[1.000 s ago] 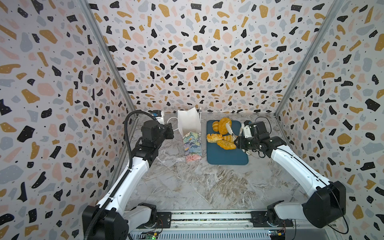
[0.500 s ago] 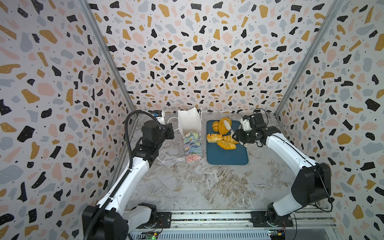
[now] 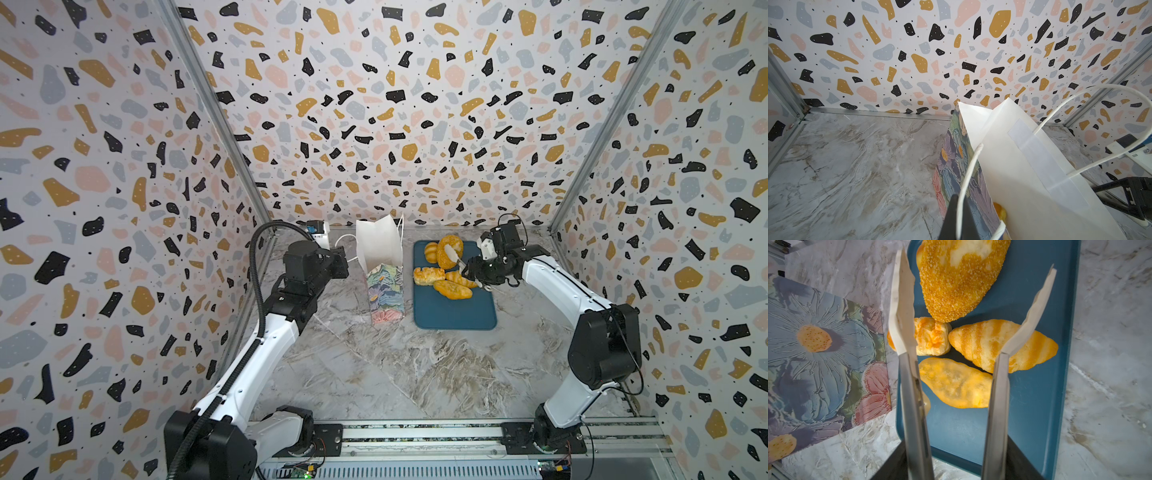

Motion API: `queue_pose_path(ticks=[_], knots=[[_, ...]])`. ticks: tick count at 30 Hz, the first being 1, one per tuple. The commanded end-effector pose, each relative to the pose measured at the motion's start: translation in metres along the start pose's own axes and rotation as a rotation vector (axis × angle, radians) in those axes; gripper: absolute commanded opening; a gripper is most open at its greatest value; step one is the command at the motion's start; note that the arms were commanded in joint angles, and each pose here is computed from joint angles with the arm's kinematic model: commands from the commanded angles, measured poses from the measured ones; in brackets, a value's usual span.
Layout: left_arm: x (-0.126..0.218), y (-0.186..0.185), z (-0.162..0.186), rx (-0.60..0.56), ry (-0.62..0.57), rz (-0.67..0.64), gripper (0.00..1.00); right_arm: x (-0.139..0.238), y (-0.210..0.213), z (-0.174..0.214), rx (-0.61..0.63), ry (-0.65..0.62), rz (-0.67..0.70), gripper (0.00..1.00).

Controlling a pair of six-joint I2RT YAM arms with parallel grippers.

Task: Place the fake bread into the paper bag
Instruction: 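Lower the open tongs around the sugar-crusted oval bun with the right gripper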

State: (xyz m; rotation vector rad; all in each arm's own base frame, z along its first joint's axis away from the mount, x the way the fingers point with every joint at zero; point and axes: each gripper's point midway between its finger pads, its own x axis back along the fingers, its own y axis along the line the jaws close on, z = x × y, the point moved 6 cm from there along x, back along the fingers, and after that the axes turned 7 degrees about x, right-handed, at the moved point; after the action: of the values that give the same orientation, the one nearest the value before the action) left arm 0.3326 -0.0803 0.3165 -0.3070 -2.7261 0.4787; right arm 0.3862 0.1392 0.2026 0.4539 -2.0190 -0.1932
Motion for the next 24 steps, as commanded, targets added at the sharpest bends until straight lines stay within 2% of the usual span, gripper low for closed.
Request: queue_pose_path(ticks=[1,24], knots=[[0.008,-0.006,-0.01,-0.01,-0.037,0.016,0.0,0.014,0.008,-0.018,0.029,-0.049,-0.024,0.6],[0.008,-0.005,-0.009,-0.013,-0.037,0.013,0.0,-0.013,0.007,-0.042,0.006,-0.035,-0.069,0.61]])
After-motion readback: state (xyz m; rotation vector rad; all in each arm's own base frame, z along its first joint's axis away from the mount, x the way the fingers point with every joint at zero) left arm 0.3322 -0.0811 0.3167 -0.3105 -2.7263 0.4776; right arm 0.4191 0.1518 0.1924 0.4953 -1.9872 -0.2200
